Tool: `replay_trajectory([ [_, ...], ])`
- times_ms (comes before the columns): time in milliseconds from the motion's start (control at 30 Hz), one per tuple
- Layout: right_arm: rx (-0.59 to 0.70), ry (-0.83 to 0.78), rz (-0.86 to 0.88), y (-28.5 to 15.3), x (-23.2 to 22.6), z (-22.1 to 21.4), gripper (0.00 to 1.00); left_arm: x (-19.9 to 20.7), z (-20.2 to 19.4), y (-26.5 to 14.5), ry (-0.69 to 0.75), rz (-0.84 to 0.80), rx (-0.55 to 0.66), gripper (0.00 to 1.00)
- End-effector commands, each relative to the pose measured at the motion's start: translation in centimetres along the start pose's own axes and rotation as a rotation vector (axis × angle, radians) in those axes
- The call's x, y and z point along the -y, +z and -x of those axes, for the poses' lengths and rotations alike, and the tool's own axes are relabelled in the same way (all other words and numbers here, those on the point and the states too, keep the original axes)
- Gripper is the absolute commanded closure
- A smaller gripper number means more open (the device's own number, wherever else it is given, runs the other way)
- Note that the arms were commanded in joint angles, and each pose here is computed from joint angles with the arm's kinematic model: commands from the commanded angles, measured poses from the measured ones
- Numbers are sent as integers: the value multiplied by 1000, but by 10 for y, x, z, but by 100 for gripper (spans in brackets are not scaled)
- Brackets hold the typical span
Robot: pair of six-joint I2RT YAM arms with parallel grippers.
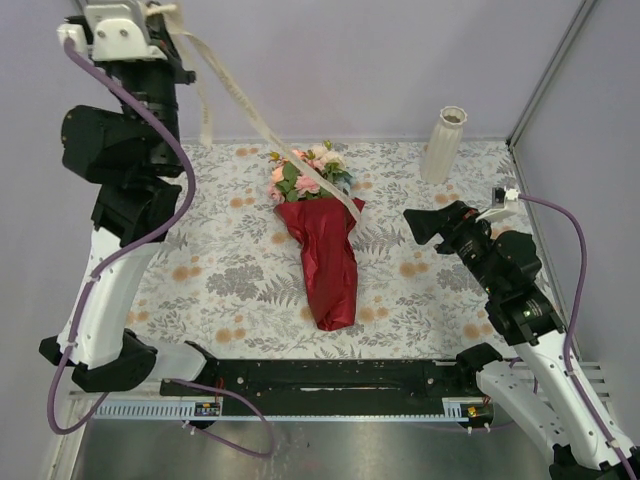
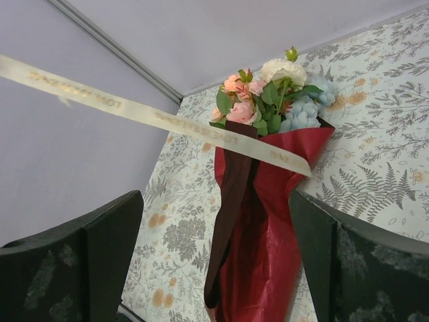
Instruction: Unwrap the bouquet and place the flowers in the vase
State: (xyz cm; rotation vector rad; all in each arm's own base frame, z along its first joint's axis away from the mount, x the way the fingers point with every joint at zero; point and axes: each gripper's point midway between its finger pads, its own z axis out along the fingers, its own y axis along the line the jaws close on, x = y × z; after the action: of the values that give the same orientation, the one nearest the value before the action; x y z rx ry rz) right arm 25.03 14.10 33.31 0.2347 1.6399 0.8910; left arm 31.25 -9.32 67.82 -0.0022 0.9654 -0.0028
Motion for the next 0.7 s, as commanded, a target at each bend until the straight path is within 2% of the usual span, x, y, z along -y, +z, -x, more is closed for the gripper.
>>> replay_trajectory([
  [0, 7, -30, -10, 2, 1, 3, 1, -64, 14, 6, 196, 287, -30, 100],
  [233, -37, -50, 0, 5, -2, -1, 1, -126, 19, 4, 298, 496, 4, 100],
  [367, -64, -73, 4, 7, -5, -1, 1, -166, 56, -14, 333, 650, 84, 100],
  [567, -90, -90, 11, 10, -10, 0, 1, -168, 92, -28, 332, 586, 159, 100],
  [667, -91, -93, 22, 10, -14, 2, 1, -173, 88, -31, 386, 616, 141, 100],
])
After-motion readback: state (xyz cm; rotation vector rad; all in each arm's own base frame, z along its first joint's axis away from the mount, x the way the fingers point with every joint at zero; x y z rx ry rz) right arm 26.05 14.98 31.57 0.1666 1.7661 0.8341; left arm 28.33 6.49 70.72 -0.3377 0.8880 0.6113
